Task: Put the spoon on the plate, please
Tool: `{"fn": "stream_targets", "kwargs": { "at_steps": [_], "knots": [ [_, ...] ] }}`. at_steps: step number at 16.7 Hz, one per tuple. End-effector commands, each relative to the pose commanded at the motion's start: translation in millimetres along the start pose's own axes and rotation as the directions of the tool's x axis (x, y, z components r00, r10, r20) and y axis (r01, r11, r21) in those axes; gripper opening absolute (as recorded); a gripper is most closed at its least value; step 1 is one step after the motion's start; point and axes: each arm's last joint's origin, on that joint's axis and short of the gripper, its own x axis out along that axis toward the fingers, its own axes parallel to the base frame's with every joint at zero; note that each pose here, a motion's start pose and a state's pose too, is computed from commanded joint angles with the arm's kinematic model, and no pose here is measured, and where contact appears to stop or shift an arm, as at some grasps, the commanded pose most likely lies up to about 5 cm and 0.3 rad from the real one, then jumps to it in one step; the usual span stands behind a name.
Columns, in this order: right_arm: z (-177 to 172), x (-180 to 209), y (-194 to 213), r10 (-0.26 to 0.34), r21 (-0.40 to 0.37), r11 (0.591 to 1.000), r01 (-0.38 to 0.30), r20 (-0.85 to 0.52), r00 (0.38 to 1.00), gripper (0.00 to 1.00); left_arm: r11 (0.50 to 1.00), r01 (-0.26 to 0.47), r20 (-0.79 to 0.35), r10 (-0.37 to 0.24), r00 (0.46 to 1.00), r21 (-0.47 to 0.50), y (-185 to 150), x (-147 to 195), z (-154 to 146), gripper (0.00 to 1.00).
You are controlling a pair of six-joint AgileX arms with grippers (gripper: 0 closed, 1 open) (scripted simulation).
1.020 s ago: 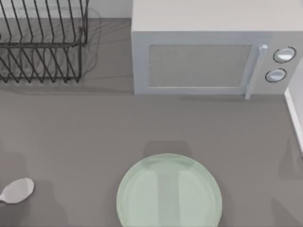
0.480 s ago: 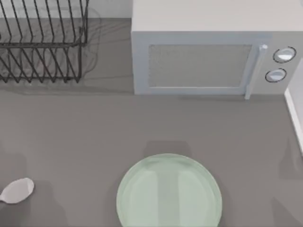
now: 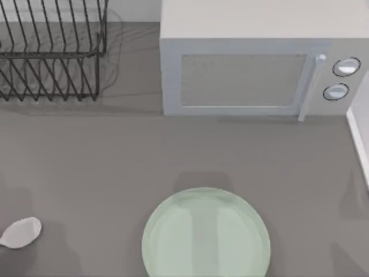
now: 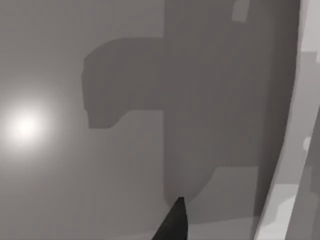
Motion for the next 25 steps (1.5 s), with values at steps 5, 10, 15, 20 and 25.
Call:
{"fn": "stream_targets", "kwargs": {
  "at_steps": [5,10,15,20,25],
  "knots": [
    [0,0,0,0.0,0.0,1.0,0.0,0.0,1.0,1.0,1.0,-0.009,0.004,0.009,1.0,-0.022,6,-38,1,0.0],
    [0,0,0,0.0,0.0,1.0,0.0,0.0,1.0,1.0,0.999,0.033,-0.002,-0.033,0.999,-0.019,4,-90,0,0.0],
    [0,0,0,0.0,0.0,1.0,0.0,0.0,1.0,1.0,1.0,0.0,0.004,0.0,1.0,-0.028,1,-121,0,0.0],
    [0,0,0,0.0,0.0,1.0,0.0,0.0,1.0,1.0,0.999,0.002,0.003,-0.002,1.0,-0.034,2,-120,0,0.0],
    [0,0,0,0.0,0.0,1.0,0.0,0.0,1.0,1.0,0.983,-0.021,0.004,0.022,1.0,-0.18,12,-125,12,0.0]
  ]
}}
